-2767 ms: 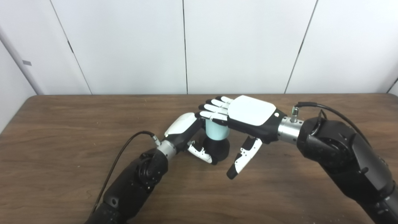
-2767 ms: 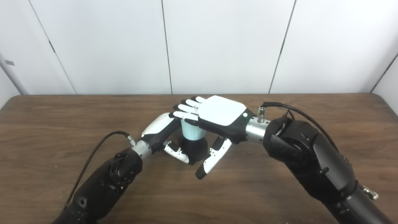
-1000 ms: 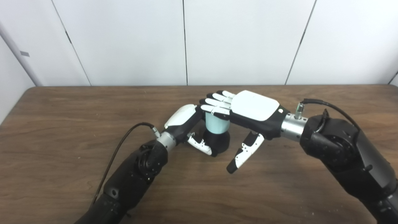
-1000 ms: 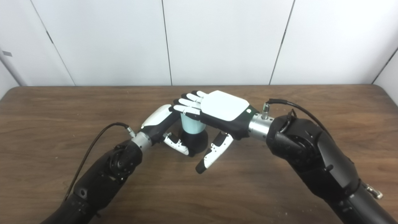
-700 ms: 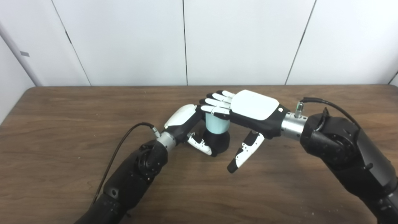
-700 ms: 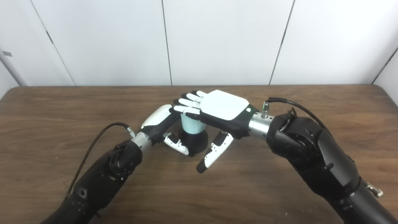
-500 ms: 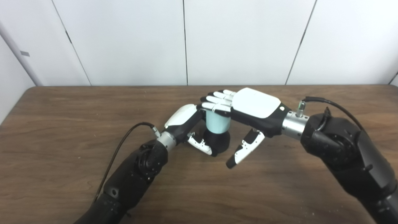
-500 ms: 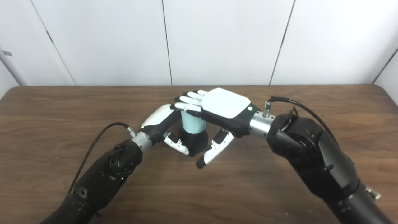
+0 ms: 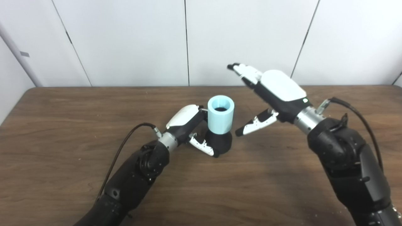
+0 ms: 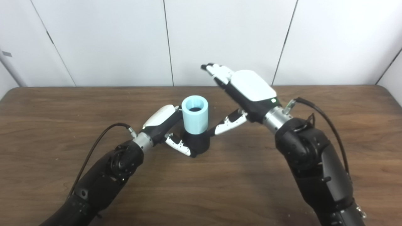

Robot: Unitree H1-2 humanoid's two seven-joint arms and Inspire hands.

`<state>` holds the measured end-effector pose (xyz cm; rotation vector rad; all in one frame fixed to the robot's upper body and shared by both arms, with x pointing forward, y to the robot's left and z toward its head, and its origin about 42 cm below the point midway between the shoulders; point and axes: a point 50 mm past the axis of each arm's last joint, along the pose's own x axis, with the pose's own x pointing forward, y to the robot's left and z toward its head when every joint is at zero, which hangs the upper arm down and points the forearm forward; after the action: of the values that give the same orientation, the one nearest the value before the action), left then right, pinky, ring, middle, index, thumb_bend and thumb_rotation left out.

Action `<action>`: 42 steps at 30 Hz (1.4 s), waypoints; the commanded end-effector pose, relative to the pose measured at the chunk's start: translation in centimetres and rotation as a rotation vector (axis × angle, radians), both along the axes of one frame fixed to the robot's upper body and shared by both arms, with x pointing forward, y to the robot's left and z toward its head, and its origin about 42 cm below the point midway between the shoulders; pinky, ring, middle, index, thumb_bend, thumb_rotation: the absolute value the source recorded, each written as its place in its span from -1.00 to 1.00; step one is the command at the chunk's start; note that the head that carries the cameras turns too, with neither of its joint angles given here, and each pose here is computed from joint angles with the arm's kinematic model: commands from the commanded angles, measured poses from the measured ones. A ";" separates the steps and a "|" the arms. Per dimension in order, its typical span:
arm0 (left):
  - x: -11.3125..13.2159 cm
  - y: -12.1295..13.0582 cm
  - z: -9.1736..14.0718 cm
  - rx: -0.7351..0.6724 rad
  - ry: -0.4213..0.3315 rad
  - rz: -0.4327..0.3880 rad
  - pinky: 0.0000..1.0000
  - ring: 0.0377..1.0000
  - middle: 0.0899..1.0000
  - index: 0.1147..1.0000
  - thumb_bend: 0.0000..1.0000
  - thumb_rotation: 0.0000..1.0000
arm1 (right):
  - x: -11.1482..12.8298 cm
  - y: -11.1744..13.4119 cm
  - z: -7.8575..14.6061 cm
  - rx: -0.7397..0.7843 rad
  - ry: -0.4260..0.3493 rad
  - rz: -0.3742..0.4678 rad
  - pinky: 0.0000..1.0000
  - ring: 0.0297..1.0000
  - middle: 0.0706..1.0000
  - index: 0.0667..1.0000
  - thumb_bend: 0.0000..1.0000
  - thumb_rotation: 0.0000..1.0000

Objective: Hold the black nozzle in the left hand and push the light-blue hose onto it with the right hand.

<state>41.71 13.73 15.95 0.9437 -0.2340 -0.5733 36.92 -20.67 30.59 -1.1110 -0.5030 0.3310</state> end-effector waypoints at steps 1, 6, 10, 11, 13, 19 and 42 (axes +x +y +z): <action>-1.1 1.1 -3.6 0.115 0.145 0.009 1.00 0.28 -0.07 -0.20 0.05 -1.00 | 0.2 0.0 2.6 0.068 -0.086 0.005 0.40 0.92 1.00 1.00 0.57 -0.39; -1.2 1.4 -3.7 0.114 0.143 0.014 1.00 0.28 -0.07 -0.20 0.05 -1.00 | 0.2 -1.5 0.8 0.208 0.056 -0.017 0.44 0.84 1.00 1.00 0.52 -0.54; -1.2 1.6 -3.6 0.113 0.138 0.018 1.00 0.28 -0.07 -0.20 0.05 -1.00 | -0.3 -2.4 -0.3 0.197 0.168 -0.039 0.39 0.78 0.98 1.00 0.51 -0.78; -1.2 1.6 -3.5 0.114 0.137 0.022 1.00 0.28 -0.07 -0.20 0.05 -1.00 | -0.4 -2.7 -0.7 0.200 0.197 -0.055 0.38 0.77 0.97 1.00 0.51 -0.82; -1.1 1.6 -3.5 0.115 0.141 0.029 1.00 0.29 -0.09 -0.18 0.05 -1.00 | -0.7 -3.1 -1.3 0.218 0.224 -0.084 0.33 0.70 0.92 0.96 0.50 -0.91; -1.1 2.2 -2.8 0.096 0.180 0.073 0.99 0.70 0.72 0.74 0.81 -0.59 | -1.9 -3.5 -3.8 0.383 0.230 -0.172 0.22 0.59 0.83 0.90 0.51 -0.96; -3.6 7.4 -1.6 -0.048 0.212 0.341 1.00 1.00 1.00 1.00 0.99 -0.70 | -3.1 -4.1 -8.0 0.635 0.289 -0.171 0.16 0.56 0.81 0.87 0.56 -0.96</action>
<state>38.25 17.24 16.24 0.7919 -0.0353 -0.4333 33.52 -24.94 20.73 -0.4811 -0.1129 0.1694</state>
